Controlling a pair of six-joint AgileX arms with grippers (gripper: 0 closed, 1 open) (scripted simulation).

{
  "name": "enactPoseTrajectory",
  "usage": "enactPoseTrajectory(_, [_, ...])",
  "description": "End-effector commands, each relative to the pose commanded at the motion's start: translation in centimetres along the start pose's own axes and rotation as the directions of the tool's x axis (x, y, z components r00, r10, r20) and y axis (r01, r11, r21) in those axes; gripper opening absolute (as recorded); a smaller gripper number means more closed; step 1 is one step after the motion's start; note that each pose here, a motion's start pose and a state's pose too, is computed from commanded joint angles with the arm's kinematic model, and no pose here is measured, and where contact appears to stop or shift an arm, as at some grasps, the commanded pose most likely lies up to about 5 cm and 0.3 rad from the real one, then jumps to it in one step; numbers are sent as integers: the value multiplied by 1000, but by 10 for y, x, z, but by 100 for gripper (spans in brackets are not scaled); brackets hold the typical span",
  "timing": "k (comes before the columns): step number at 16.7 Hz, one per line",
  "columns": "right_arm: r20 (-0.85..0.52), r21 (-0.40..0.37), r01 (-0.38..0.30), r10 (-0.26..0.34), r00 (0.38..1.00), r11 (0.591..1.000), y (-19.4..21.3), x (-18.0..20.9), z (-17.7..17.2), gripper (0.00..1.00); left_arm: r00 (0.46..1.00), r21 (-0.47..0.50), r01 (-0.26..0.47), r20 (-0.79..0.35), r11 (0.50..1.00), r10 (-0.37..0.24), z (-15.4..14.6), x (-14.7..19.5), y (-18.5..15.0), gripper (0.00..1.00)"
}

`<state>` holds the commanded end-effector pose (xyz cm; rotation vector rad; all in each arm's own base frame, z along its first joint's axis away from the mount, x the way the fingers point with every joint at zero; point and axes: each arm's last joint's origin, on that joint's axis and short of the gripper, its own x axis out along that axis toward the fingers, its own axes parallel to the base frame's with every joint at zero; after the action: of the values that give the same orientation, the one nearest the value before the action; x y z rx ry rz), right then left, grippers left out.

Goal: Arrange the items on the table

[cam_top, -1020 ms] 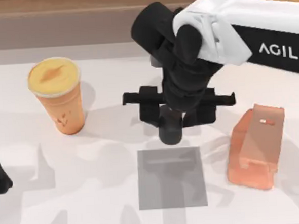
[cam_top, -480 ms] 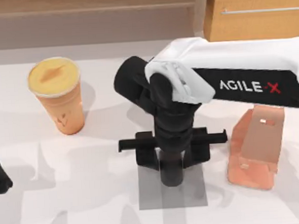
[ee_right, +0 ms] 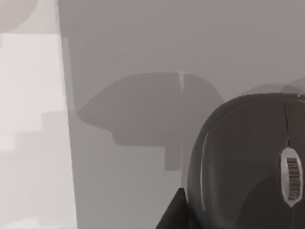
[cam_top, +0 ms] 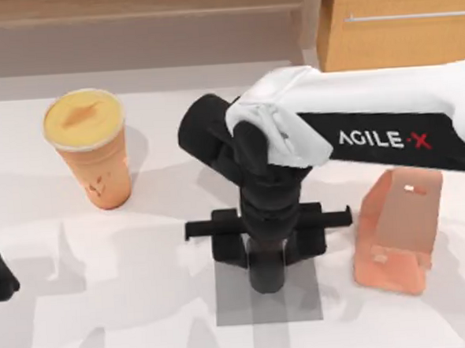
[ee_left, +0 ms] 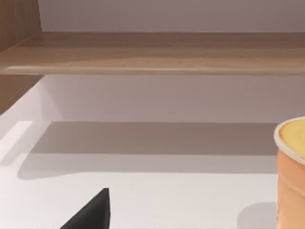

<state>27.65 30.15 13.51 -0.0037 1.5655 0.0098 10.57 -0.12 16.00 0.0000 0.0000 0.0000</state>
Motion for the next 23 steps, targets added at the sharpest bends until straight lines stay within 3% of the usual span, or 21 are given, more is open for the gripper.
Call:
enactPoseTrajectory(2, [0, 0, 0, 0, 1000, 1000, 0, 0, 0, 0, 1000, 0, 0, 0, 1000, 0, 0, 0, 0, 100])
enactPoseTrajectory(15, [0, 0, 0, 0, 1000, 1000, 0, 0, 0, 98, 1000, 0, 0, 0, 1000, 0, 0, 0, 0, 100])
enactPoseTrajectory(23, [0, 0, 0, 0, 1000, 1000, 0, 0, 0, 100, 1000, 0, 0, 0, 1000, 0, 0, 0, 0, 100])
